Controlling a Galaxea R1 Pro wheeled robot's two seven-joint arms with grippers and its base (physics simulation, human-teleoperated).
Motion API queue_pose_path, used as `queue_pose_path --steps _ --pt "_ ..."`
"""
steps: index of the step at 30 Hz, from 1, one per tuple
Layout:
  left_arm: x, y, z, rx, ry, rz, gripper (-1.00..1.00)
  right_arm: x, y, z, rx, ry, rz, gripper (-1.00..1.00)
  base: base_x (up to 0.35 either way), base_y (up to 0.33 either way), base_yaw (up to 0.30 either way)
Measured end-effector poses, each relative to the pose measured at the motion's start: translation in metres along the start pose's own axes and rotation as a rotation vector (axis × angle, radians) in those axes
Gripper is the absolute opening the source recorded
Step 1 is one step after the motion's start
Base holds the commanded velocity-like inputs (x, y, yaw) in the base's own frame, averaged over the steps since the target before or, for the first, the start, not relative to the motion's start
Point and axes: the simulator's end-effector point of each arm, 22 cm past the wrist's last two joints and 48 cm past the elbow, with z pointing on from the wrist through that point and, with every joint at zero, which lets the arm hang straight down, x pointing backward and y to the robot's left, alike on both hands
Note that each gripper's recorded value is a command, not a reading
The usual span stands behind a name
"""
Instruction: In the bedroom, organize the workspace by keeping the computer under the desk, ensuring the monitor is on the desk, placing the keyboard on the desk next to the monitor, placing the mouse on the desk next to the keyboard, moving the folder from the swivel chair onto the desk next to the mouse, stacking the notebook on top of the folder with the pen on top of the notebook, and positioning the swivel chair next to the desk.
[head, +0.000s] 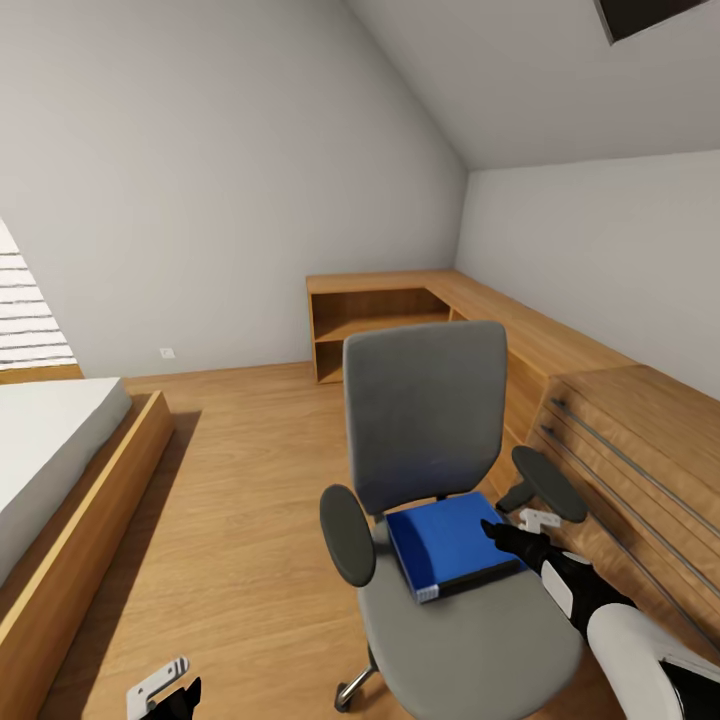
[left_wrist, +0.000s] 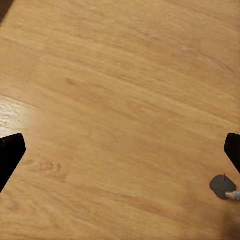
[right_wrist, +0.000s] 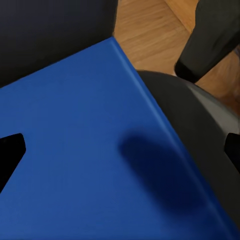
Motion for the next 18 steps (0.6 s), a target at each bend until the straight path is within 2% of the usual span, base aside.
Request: queue_pose_path --steps 14,18 --pt "0.019 0.006 0.020 0.000 0.000 -0.001 1.00 0.024 -0.006 0.013 -0.002 -0.001 0.001 1.00 0.000 0.000 0.000" --pt "0.019 0.006 0.020 0.000 0.000 -0.002 1.00 0.024 -0.006 0.013 -0.002 -0.001 0.001 1.00 0.000 0.000 0.000"
